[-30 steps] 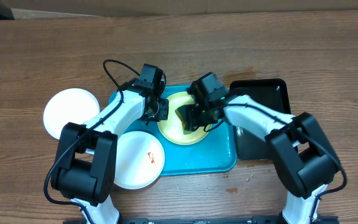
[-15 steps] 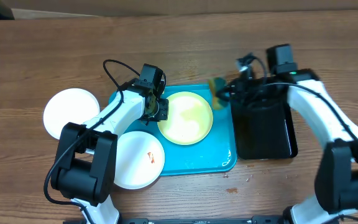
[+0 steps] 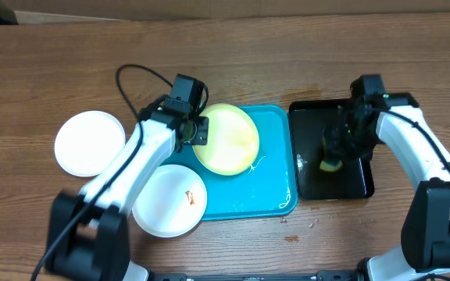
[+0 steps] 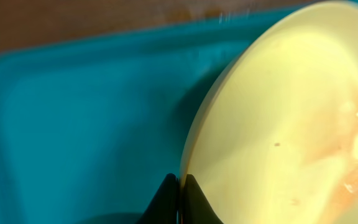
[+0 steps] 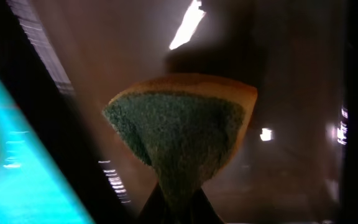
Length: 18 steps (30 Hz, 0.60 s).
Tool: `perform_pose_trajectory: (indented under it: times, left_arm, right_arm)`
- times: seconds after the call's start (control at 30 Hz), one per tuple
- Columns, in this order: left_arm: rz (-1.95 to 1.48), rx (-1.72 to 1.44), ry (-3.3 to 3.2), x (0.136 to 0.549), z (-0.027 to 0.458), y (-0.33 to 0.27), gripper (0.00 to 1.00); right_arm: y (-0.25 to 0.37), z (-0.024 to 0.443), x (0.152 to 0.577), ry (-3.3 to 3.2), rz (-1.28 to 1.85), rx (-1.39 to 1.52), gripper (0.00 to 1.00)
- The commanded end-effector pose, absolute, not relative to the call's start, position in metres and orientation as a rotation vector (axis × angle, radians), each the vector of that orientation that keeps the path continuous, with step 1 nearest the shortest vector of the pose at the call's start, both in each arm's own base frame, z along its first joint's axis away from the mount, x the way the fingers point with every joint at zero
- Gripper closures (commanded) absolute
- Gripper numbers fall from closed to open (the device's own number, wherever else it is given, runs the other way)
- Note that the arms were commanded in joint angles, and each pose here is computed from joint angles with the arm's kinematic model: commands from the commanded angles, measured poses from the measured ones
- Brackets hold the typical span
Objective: Clean dirty plates on tray and stack at the side
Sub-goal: 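Return the sponge to the black tray with the right gripper, then lift the yellow plate with the left gripper and stack it on the white plate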
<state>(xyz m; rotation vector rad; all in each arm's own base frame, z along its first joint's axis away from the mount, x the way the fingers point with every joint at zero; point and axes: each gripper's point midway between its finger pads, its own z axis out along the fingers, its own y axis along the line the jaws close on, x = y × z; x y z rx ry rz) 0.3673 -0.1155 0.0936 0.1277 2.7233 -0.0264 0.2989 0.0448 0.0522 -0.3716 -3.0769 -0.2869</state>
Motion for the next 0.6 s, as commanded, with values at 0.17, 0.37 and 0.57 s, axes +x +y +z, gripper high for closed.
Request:
perform_pose_trajectory:
  times: [0.17,0.37,0.57]
  left_arm:
    - [0.317,0.166,2.335,0.363,0.204,-0.118,0.96]
    - [0.645,0.228,2.086,0.346,0.247,-0.131,0.96]
    - [0.834,0.188,1.889,0.328,0.283,-0.136,0.96]
  right_arm:
    - [0.029,0.025,0.291,-3.111,-0.153,-0.416,0.96]
    - [0.023,0.024,0.295,-3.136,-0.106,-0.419,0.74]
    - [0.022,0.024,0.293,-3.129,-0.093,-0.418,0.17]
